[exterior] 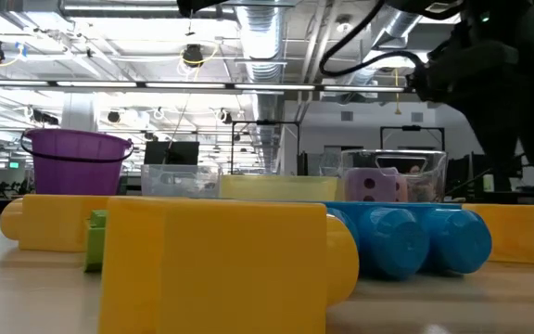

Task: Pick & Place Toys
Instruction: Put the pink deck of cards into the white bin

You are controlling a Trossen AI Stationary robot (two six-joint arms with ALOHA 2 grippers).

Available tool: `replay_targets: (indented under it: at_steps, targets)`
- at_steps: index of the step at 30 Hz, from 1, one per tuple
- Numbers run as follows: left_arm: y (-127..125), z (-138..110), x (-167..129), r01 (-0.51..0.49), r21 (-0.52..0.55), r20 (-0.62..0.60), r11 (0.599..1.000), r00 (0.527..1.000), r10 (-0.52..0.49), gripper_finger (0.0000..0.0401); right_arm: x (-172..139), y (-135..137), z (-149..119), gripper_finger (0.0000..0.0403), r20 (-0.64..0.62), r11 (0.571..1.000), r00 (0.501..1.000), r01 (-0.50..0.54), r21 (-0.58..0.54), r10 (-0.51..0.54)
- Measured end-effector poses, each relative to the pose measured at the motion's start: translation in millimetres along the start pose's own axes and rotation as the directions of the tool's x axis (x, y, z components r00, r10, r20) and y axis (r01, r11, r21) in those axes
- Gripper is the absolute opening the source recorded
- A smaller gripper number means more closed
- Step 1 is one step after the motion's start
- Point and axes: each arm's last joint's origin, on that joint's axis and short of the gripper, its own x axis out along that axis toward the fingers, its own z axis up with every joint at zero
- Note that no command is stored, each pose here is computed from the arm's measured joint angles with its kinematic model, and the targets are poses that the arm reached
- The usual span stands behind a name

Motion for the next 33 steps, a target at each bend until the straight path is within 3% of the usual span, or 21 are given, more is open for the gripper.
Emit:
replay_targets:
  at_steps: [6,19,28,33]
  targets:
    - [0,0,0,0.000,-0.012,0.000,1.000,1.000,0.000,0.0332,0,6,1,0.0399,0.016,0.997,0.998,-0.067,0.038,0.067]
    - [0,0,0,0.000,-0.012,0.000,1.000,1.000,0.000,0.0332,24,-4,0,0.0400,-0.008,0.999,1.000,-0.015,0.049,0.016]
    - [0,0,0,0.000,-0.012,0.000,1.000,1.000,0.000,0.0332,28,-1,2,0.0400,0.023,0.998,0.998,-0.062,0.015,0.061]
    - [0,0,0,0.000,-0.037,0.000,0.999,1.000,0.000,0.0332,46,-6,0,0.0400,0.021,0.998,0.998,-0.065,0.016,0.065]
